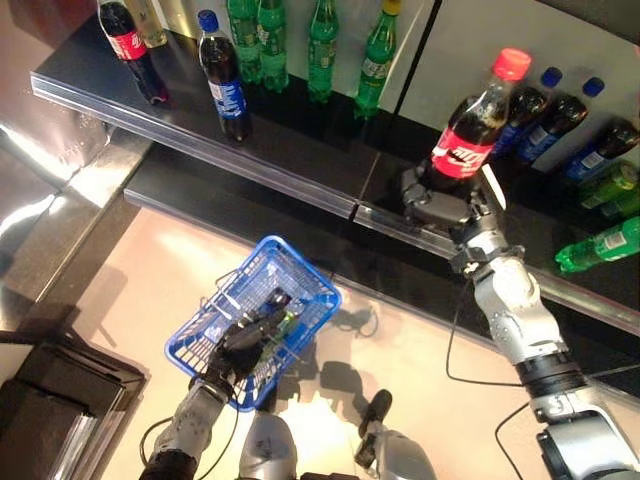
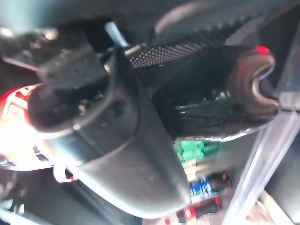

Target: Pick up the drink and place into the basket.

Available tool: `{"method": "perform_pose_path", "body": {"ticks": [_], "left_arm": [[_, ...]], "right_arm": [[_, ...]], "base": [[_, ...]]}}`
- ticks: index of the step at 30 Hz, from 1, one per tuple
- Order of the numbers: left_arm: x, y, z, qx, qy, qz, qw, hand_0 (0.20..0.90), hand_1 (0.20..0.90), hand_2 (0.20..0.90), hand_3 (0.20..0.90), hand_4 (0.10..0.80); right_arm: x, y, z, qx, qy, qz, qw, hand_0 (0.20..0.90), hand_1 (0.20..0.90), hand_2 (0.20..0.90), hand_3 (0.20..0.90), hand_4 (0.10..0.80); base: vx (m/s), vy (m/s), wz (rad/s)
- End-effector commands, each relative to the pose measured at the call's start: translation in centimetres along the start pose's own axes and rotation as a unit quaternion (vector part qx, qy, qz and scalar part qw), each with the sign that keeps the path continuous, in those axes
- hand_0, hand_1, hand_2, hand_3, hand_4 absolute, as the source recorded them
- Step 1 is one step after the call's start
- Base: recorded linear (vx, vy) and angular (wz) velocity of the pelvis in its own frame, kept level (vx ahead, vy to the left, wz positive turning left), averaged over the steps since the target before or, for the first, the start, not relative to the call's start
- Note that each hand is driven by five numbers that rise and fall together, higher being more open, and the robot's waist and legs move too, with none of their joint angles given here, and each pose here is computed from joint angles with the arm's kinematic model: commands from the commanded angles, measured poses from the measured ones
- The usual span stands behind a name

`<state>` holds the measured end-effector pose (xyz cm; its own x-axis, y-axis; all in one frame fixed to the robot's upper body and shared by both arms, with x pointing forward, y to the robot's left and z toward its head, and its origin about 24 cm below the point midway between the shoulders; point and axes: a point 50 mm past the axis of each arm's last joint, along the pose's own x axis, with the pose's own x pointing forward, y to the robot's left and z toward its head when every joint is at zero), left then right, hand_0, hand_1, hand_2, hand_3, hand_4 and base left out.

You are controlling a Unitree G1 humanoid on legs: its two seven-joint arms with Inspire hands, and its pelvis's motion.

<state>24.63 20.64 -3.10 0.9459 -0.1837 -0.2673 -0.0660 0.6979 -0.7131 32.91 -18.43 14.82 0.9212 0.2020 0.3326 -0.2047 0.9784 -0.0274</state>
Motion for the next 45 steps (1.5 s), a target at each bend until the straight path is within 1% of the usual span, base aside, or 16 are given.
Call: {"method": "perform_pose_path", "body": {"ticks": [1, 2, 3, 6, 12, 18, 24, 29, 32, 36, 45], "left_arm": [[0.8, -8.6, 3.6, 0.016, -0.103, -0.253, 0.962, 0.3, 0.3, 0.3, 0.2, 0.1], [0.7, -9.1, 3.8, 0.02, -0.106, -0.262, 0.959, 0.3, 0.3, 0.3, 0.2, 0.1], [0.6, -10.3, 4.2, 0.028, -0.111, -0.285, 0.952, 0.3, 0.3, 0.3, 0.2, 0.1], [0.2, -12.0, 5.0, 0.033, -0.123, -0.318, 0.94, 0.3, 0.3, 0.3, 0.2, 0.1], [-1.0, -14.5, 6.0, 0.045, -0.135, -0.376, 0.915, 0.3, 0.3, 0.3, 0.2, 0.1], [-1.8, -16.8, 6.3, 0.052, -0.137, -0.429, 0.891, 0.3, 0.3, 0.3, 0.2, 0.1], [-2.6, -18.5, 5.9, 0.053, -0.13, -0.478, 0.867, 0.3, 0.3, 0.3, 0.2, 0.1], [-3.0, -19.3, 6.0, 0.054, -0.129, -0.501, 0.854, 0.3, 0.3, 0.3, 0.2, 0.1], [-3.7, -20.4, 6.2, 0.058, -0.131, -0.538, 0.831, 0.3, 0.3, 0.3, 0.2, 0.1], [-4.3, -21.2, 6.4, 0.069, -0.138, -0.561, 0.813, 0.3, 0.3, 0.3, 0.2, 0.1], [-5.5, -22.6, 6.9, 0.079, -0.15, -0.607, 0.776, 0.3, 0.3, 0.3, 0.2, 0.1]], "right_arm": [[-0.3, 1.7, 3.0, -0.026, -0.111, 0.054, 0.992, 0.3, 0.3, 0.3, 0.2, 0.1], [-0.4, 2.0, 3.0, -0.028, -0.111, 0.061, 0.992, 0.3, 0.3, 0.3, 0.2, 0.1], [-0.6, 2.5, 3.0, -0.03, -0.115, 0.077, 0.99, 0.3, 0.3, 0.3, 0.2, 0.1], [-0.9, 3.7, 3.2, -0.033, -0.122, 0.103, 0.987, 0.3, 0.3, 0.3, 0.2, 0.1], [-1.0, 5.9, 4.1, -0.042, -0.145, 0.148, 0.977, 0.3, 0.3, 0.3, 0.2, 0.1], [-1.0, 8.0, 4.3, -0.039, -0.153, 0.186, 0.97, 0.3, 0.3, 0.3, 0.2, 0.1], [-1.1, 9.4, 4.1, -0.031, -0.149, 0.207, 0.966, 0.3, 0.3, 0.3, 0.2, 0.1], [-1.1, 9.9, 3.9, -0.032, -0.144, 0.216, 0.965, 0.3, 0.3, 0.3, 0.2, 0.1], [-1.1, 10.6, 2.9, -0.046, -0.118, 0.232, 0.964, 0.3, 0.3, 0.3, 0.2, 0.1], [-1.4, 10.8, 1.7, -0.071, -0.081, 0.254, 0.961, 0.3, 0.3, 0.3, 0.2, 0.1], [-1.4, 10.7, -1.5, -0.15, 0.006, 0.264, 0.953, 0.3, 0.3, 0.3, 0.2, 0.1]], "base": [[0.0, 0.0, 0.0], [0.0, 0.0, 0.0], [0.0, 0.0, 0.0], [0.0, 0.0, 0.0], [-0.01, -0.002, 0.03], [-0.004, -0.013, 0.08], [0.001, -0.004, 0.02], [0.0, -0.001, 0.01], [0.0, 0.0, 0.0], [0.008, -0.004, 0.04], [0.007, -0.005, 0.04]]}}
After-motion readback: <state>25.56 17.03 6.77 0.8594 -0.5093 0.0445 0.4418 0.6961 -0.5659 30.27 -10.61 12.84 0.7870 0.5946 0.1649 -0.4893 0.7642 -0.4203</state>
